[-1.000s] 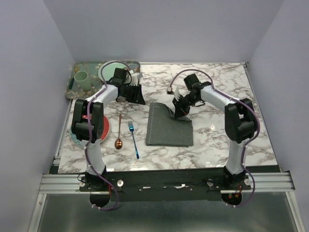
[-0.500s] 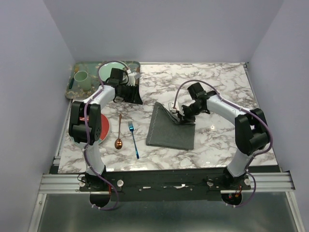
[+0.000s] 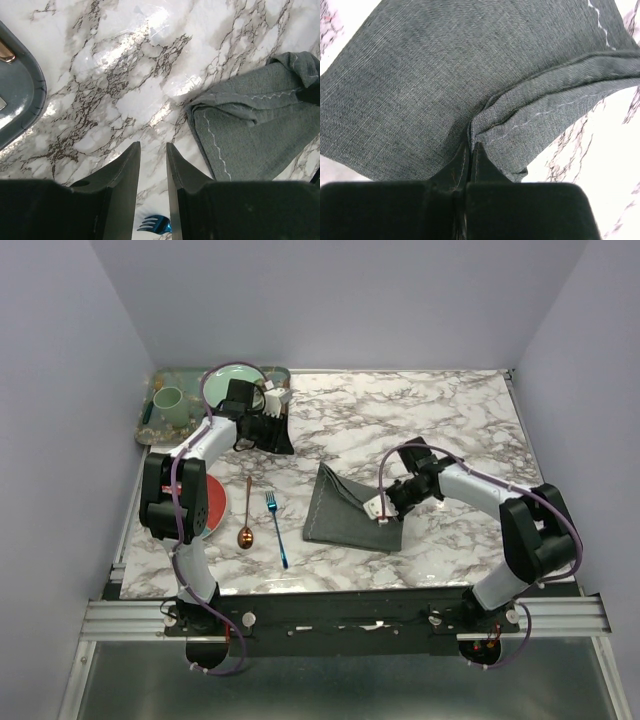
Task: Fold the napkin into a case and place the utensils inside
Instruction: Fold the lower triangle-folded napkin at the center of the board.
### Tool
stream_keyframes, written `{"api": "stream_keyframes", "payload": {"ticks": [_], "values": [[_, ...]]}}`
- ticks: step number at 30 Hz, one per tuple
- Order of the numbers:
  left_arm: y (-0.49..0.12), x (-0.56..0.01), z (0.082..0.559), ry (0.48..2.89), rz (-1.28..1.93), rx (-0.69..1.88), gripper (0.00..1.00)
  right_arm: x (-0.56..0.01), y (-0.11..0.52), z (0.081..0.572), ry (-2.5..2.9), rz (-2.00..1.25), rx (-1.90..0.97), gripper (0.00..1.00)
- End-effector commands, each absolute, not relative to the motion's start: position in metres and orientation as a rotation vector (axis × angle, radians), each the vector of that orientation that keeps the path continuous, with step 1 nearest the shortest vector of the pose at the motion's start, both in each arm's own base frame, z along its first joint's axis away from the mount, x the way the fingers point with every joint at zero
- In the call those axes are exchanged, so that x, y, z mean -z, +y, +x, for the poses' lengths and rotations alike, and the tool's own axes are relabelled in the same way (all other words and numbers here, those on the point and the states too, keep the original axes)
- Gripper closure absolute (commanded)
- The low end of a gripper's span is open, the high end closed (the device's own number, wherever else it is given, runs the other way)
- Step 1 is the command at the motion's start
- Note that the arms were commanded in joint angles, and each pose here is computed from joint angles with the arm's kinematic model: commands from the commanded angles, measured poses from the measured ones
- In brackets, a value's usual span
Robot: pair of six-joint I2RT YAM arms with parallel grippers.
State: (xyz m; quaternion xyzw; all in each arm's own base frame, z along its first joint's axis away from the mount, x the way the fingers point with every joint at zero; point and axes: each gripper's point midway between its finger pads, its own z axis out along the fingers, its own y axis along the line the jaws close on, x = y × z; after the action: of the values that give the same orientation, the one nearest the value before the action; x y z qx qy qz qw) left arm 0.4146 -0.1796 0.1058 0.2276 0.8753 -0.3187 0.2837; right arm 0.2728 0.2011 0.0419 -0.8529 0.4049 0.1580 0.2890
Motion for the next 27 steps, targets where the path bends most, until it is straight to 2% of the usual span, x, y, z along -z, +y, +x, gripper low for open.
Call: {"api": "stream_keyframes", "payload": {"ticks": [1, 10, 17, 27], "values": [[-0.196, -0.132, 0.409, 2.244, 0.742, 0.850, 0.65, -0.045, 0.203, 0.272, 0.865, -2.338, -0.321, 1.00], [-0.241, -0.129, 0.390, 2.183, 0.933, 0.834, 0.61, -0.046, 0.198, 0.261, 0.751, -2.377, -0.272, 0.99], [-0.269, -0.118, 0.377, 2.138, 1.105, 0.788, 0.52, -0.044, 0.195, 0.260, 0.756, -2.388, -0.262, 0.99], [-0.265, -0.068, 0.342, 2.293, 1.229, 0.769, 0.56, -0.046, 0.193, 0.255, 0.755, -2.371, -0.258, 0.99]]}}
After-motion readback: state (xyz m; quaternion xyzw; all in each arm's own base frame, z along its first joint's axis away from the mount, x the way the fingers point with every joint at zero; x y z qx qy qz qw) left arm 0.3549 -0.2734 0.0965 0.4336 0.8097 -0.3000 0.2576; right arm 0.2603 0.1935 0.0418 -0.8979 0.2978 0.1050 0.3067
